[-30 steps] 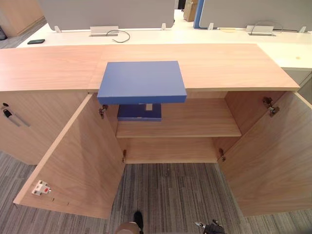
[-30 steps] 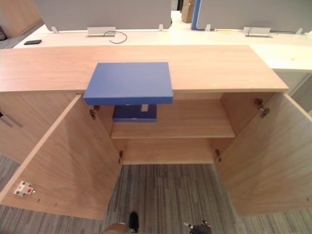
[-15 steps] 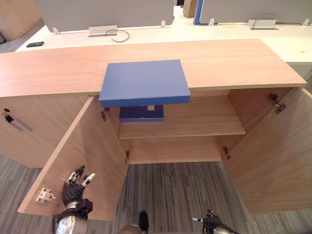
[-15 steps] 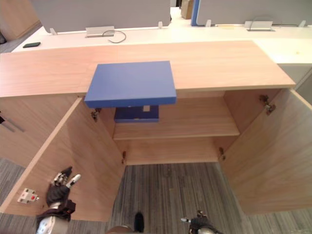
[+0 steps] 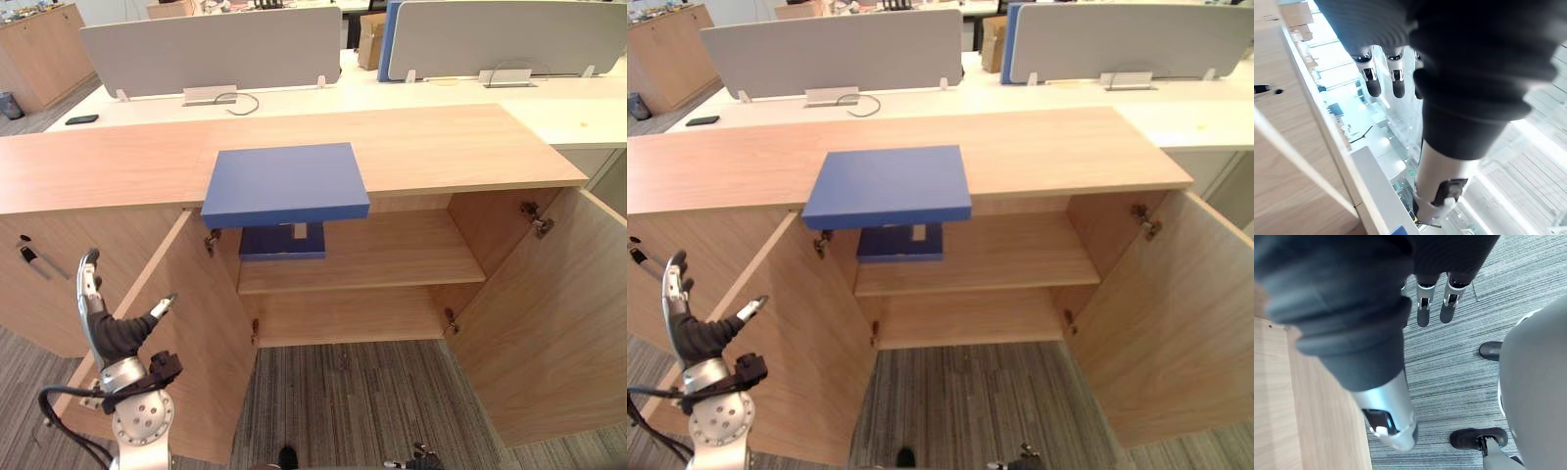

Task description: Walk over to the cabinet, pick up the folder, carry it to the office cabinet, place the folder inside the office cabinet, then close the office cabinet door

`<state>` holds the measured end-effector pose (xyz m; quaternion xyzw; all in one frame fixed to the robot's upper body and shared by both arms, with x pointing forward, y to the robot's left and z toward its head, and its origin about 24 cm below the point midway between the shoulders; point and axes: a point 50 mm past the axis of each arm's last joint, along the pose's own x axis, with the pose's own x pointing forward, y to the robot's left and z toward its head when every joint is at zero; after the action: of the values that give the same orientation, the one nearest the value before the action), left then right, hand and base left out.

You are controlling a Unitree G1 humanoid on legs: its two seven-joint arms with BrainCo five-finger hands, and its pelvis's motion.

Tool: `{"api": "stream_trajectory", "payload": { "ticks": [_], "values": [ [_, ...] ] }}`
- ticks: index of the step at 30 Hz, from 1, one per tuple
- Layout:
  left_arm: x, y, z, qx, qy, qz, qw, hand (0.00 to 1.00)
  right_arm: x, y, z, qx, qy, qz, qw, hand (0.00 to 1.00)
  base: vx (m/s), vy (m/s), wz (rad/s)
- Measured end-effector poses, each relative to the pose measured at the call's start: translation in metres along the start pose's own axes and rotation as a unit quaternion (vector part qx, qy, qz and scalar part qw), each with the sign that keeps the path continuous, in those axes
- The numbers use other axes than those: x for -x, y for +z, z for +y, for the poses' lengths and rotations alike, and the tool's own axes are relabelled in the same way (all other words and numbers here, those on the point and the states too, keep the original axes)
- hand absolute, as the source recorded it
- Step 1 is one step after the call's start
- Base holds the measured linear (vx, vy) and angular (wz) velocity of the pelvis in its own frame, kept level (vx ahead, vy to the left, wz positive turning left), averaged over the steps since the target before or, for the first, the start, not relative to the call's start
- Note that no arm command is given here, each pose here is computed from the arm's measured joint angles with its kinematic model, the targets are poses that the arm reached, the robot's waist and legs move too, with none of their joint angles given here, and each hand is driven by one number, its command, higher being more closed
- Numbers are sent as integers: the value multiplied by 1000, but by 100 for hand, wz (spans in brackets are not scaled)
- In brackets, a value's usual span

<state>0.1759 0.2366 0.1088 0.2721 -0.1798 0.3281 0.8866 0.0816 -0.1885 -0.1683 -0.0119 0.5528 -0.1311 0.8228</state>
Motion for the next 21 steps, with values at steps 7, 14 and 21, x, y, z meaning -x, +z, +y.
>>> {"api": "stream_trajectory", "payload": {
  "ticks": [7,14,21],
  "values": [
    [-30,26,-1,-98,-6,-146,984,0,0,-2,0,2,0,1,1000,0,-1,9,-10],
    [-76,5,-20,-226,-53,-182,955,0,-1,0,-10,12,-12,-5,1000,0,-45,7,-5],
    [-106,-11,-36,-338,-110,-192,915,0,0,-1,-15,7,-14,-7,1000,0,-40,17,-8]
  ]
}}
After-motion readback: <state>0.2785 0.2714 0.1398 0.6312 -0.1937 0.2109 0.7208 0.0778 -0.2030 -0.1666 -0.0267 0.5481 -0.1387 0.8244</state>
